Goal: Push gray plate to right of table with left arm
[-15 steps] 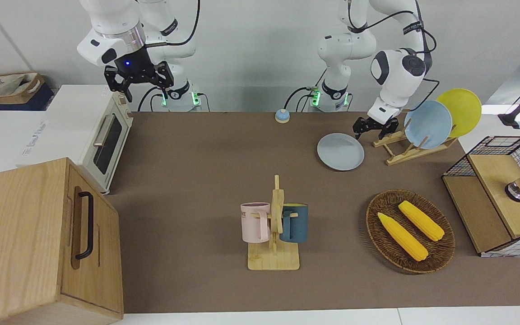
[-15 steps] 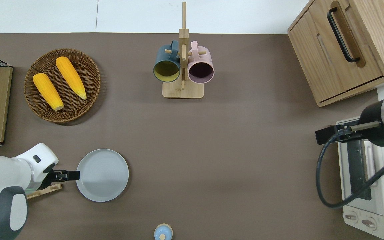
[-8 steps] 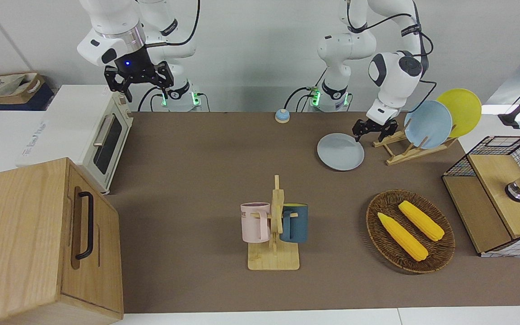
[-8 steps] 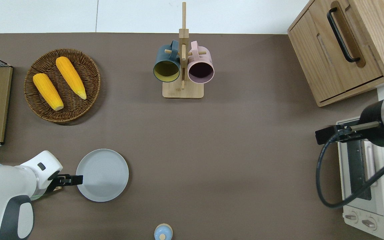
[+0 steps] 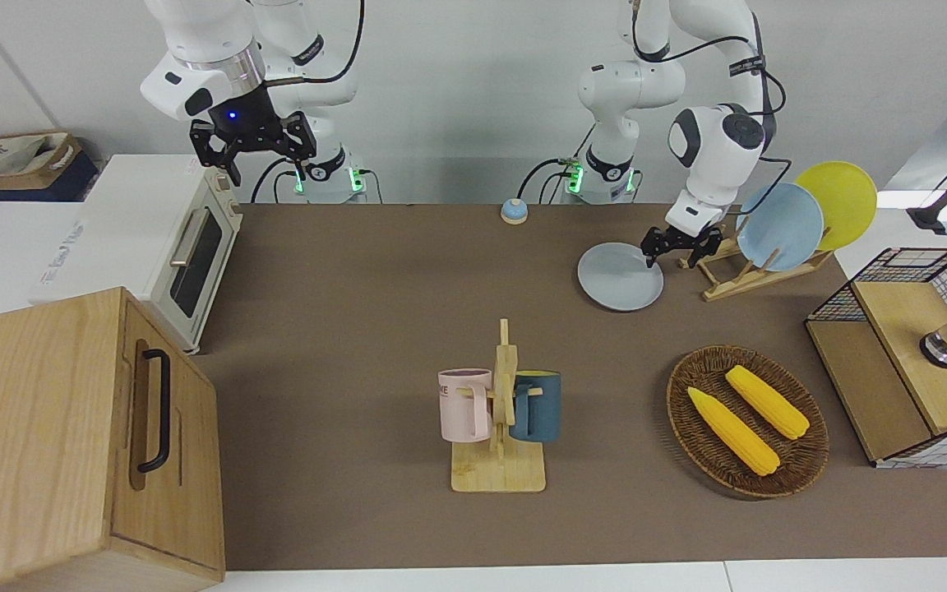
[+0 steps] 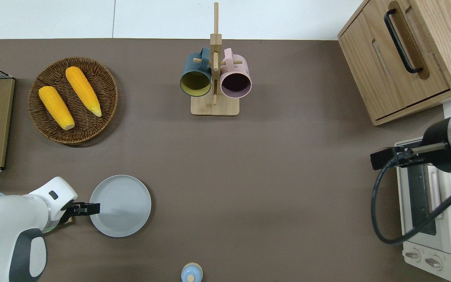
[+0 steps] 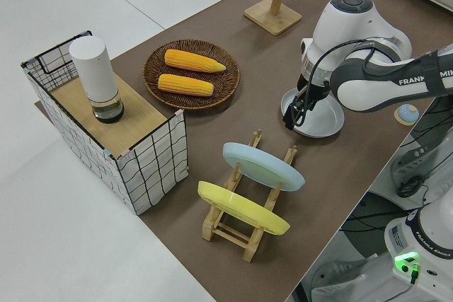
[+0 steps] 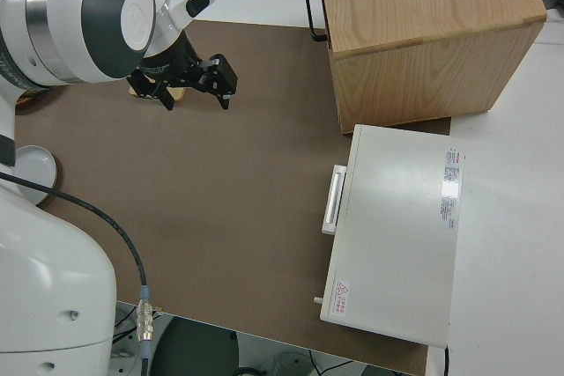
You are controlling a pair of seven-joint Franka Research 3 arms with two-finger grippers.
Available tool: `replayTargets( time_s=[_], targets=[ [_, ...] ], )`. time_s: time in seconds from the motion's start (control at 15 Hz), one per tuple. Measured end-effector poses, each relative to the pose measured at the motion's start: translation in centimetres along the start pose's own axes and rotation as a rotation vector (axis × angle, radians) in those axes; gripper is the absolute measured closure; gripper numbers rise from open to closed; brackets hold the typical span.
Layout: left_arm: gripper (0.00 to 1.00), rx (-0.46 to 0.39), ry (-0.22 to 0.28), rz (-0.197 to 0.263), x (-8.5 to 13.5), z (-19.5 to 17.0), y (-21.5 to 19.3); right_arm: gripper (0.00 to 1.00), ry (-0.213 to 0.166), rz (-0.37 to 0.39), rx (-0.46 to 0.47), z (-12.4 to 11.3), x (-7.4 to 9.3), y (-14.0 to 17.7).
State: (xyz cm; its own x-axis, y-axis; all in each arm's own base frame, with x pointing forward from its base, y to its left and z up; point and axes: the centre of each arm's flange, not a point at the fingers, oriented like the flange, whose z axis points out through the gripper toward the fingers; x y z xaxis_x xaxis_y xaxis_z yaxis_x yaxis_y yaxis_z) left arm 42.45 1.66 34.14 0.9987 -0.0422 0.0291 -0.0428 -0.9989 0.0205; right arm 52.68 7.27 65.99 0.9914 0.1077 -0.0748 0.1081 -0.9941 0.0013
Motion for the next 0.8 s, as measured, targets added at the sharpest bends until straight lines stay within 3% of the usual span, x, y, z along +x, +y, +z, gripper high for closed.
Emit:
replayTargets(
  time_s=[0.2, 0.67, 0.73, 0.8],
  targets=[
    [0.02, 0.001, 0.008, -0.001, 0.4, 0.9, -0.1, 0.01, 0.0, 0.0, 0.0, 0.0, 0.0, 0.0],
    [0.15, 0.001, 0.007, -0.001, 0.8, 2.6, -0.1, 0.01, 0.0, 0.0, 0.0, 0.0, 0.0, 0.0],
    [0.24, 0.001, 0.008, -0.001, 0.8, 2.6, -0.1, 0.01, 0.0, 0.0, 0.0, 0.0, 0.0, 0.0],
    [0.25, 0.002, 0.011, -0.001, 0.8, 2.6, -0.2, 0.01, 0.0, 0.0, 0.0, 0.0, 0.0, 0.0]
  ],
)
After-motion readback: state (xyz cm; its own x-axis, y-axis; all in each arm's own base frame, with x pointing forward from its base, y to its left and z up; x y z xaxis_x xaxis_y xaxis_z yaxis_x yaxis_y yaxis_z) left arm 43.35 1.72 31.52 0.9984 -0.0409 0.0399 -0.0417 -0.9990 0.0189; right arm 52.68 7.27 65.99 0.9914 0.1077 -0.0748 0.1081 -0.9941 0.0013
